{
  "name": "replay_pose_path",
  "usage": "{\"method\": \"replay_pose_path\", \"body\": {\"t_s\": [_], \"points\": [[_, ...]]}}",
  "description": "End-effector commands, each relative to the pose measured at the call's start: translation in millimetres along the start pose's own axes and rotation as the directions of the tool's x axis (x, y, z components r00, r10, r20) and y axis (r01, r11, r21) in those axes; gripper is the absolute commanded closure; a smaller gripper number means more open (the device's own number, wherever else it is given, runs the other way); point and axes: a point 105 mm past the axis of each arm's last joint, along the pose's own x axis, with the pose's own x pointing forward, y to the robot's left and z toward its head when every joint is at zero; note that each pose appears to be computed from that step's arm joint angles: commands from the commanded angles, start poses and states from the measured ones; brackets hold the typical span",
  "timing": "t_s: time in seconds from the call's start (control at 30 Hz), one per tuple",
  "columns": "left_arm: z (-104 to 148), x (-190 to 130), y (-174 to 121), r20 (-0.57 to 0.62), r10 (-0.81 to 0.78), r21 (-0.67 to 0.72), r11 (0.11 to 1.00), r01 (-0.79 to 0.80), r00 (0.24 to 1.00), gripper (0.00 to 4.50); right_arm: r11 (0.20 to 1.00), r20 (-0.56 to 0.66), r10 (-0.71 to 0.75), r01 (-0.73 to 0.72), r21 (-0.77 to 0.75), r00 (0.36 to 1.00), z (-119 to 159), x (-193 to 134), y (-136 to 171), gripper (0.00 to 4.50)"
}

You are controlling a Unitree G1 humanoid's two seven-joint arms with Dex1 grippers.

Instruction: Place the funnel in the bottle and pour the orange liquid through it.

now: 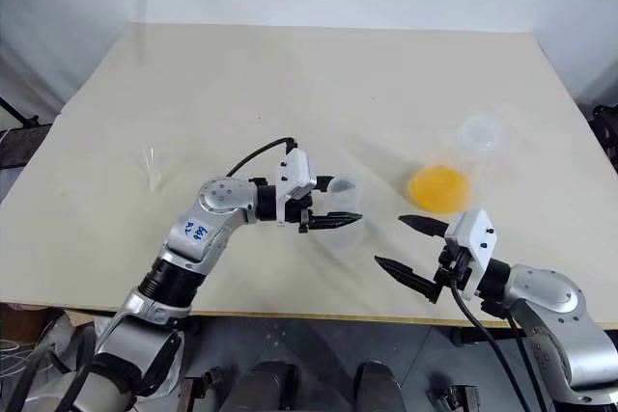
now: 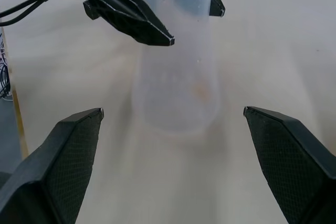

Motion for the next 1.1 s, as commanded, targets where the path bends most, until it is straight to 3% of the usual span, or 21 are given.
{"method": "replay_pose_path", "body": {"t_s": [0.03,0.13,0.17,0.73,0.83,0.97,1.1], "points": [[3.3,2.1,-6.7,0.007,-0.021,0.023,1.0,0.021,1.0,1.03,0.999,0.032,-0.005,0.007,-0.053,0.999,12.8,-1.9,-1.3,0.0],[3.0,1.2,-10.0,0.007,-0.037,0.008,0.999,0.037,0.999,0.09,0.998,0.03,-0.005,0.007,-0.056,1.0,13.1,-1.8,-2.3,0.0],[3.2,0.4,-10.9,0.007,-0.041,0.006,0.999,0.041,0.999,0.04,0.998,0.029,-0.005,0.007,-0.057,1.0,13.2,-1.8,-2.6,0.0],[24.3,-53.9,-11.9,0.061,-0.073,0.024,0.997,0.072,0.995,0.04,0.997,-0.008,0.004,-0.005,-0.081,1.0,15.1,-7.6,-13.5,0.0],[28.6,-71.9,-3.7,0.062,-0.021,0.012,1.0,0.02,0.998,0.04,0.996,-0.012,0.011,-0.012,-0.088,1.0,16.6,-9.4,-15.4,0.0],[26.1,-106.7,22.0,0.033,0.159,0.026,0.987,-0.16,0.987,0.04,0.995,0.002,0.019,-0.019,-0.099,1.0,24.8,-11.6,-17.9,0.0],[22.5,-131.4,27.5,0.014,0.255,0.024,0.967,-0.255,0.967,0.04,0.993,0.009,0.047,-0.046,-0.109,0.999,32.5,-12.4,-13.5,0.0]]}}
